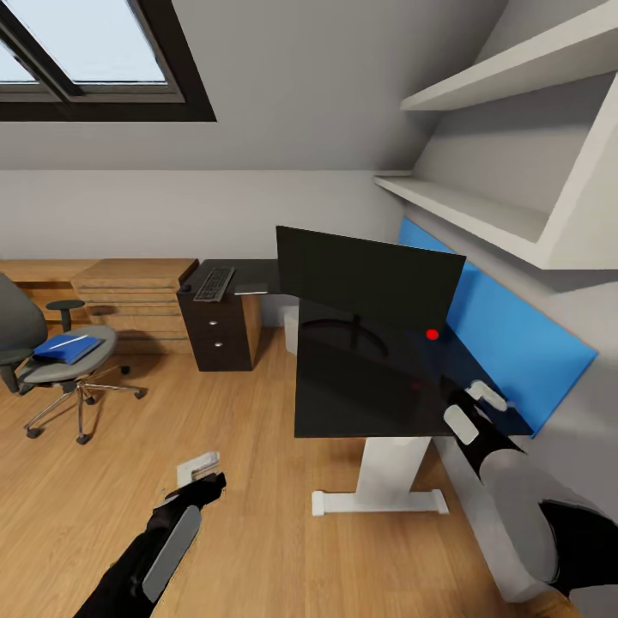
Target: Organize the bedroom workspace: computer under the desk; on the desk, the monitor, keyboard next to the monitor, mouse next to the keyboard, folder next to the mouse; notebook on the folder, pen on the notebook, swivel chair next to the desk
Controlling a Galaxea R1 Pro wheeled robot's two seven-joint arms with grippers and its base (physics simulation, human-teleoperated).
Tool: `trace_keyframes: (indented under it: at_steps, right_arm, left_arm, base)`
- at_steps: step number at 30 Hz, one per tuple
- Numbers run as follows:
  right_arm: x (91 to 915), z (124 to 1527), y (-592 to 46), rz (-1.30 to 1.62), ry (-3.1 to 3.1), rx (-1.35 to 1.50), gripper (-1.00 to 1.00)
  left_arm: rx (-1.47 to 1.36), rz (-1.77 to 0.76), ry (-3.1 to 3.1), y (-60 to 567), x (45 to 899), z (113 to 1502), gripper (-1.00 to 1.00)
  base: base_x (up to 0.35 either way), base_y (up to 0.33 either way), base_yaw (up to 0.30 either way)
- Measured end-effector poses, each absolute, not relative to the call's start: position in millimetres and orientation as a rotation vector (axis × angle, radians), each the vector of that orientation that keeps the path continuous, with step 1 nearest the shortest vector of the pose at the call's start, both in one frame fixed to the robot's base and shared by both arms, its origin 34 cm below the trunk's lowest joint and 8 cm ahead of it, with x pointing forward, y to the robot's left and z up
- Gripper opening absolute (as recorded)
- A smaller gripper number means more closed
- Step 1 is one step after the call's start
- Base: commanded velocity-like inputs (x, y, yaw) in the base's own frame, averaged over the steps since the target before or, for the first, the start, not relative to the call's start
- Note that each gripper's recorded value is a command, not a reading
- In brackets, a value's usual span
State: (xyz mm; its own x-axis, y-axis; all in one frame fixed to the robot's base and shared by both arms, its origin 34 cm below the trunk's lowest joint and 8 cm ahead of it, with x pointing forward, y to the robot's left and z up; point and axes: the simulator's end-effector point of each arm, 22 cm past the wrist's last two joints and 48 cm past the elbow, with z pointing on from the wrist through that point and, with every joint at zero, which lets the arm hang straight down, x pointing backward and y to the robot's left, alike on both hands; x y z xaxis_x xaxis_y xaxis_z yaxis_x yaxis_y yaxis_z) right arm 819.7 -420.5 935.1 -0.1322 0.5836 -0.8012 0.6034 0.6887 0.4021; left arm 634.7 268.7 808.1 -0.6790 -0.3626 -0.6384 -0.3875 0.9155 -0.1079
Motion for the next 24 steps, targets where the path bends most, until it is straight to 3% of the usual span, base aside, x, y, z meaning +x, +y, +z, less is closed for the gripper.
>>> trace_keyframes:
  at_steps: [12, 24]
  right_arm:
    - [833.5, 954.3, -409.9, 0.047, 1.674, 1.084, 1.0]
    - [829.8, 956.6, -422.1, 0.031, 1.643, 1.1, 1.0]
  left_arm:
    - [-0.602, -0.002, 2.309, 288.3, 658.3, 845.1, 1.0]
    - [-0.59, 0.045, 2.361, 298.2, 644.6, 822.8, 1.0]
  base:
    - [0.015, 0.0, 0.0]
    - [0.279, 0.0, 0.0]
